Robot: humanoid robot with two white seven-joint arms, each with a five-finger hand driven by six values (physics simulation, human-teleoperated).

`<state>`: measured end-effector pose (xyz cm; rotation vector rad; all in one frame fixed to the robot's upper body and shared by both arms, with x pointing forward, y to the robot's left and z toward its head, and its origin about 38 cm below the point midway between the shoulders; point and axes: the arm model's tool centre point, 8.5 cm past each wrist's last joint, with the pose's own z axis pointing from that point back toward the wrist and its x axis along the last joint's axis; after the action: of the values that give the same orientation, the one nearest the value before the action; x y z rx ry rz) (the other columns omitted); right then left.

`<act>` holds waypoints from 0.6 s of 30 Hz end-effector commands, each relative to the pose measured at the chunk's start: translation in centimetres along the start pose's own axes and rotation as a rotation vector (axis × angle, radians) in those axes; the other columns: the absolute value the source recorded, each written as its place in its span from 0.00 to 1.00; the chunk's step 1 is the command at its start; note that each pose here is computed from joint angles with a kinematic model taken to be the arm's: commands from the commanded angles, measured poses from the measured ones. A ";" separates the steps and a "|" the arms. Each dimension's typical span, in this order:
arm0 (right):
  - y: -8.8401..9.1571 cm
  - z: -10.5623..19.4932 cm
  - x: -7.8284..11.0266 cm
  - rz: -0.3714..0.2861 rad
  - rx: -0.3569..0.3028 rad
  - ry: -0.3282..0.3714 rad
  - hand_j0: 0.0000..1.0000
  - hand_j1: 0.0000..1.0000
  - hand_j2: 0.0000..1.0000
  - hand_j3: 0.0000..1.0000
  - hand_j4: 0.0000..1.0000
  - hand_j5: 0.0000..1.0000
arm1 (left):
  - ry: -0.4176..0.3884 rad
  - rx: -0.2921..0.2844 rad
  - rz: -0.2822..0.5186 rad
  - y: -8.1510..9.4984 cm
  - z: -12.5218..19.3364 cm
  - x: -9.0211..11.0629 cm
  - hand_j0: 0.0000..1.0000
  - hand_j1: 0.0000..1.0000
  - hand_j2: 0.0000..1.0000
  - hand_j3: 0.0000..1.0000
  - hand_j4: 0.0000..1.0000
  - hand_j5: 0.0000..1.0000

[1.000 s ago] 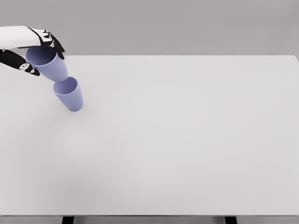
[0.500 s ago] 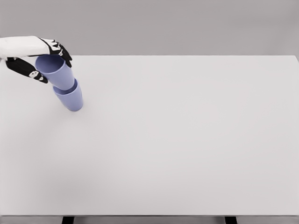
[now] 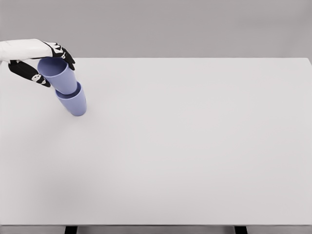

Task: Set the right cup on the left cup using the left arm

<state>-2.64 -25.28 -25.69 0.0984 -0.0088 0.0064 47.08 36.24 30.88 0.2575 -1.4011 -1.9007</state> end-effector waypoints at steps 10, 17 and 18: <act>0.0 0.0 0.0 0.000 0.000 0.000 1.00 1.00 1.00 1.00 1.00 1.00 | 0.001 0.002 0.004 0.0 0.0 0.0 0.97 0.97 0.97 0.97 0.97 0.97; 0.0 0.0 0.0 0.000 0.000 0.000 1.00 1.00 1.00 1.00 1.00 1.00 | 0.008 -0.003 0.012 -0.5 0.3 -0.2 1.00 1.00 1.00 1.00 1.00 1.00; 0.0 0.0 0.0 0.000 0.000 0.000 1.00 1.00 1.00 1.00 1.00 1.00 | 0.010 0.000 0.011 -0.4 0.4 -0.2 1.00 1.00 1.00 1.00 1.00 1.00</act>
<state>-2.64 -25.28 -25.69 0.0984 -0.0088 0.0064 46.91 36.60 30.73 0.2612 -1.3919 -1.8993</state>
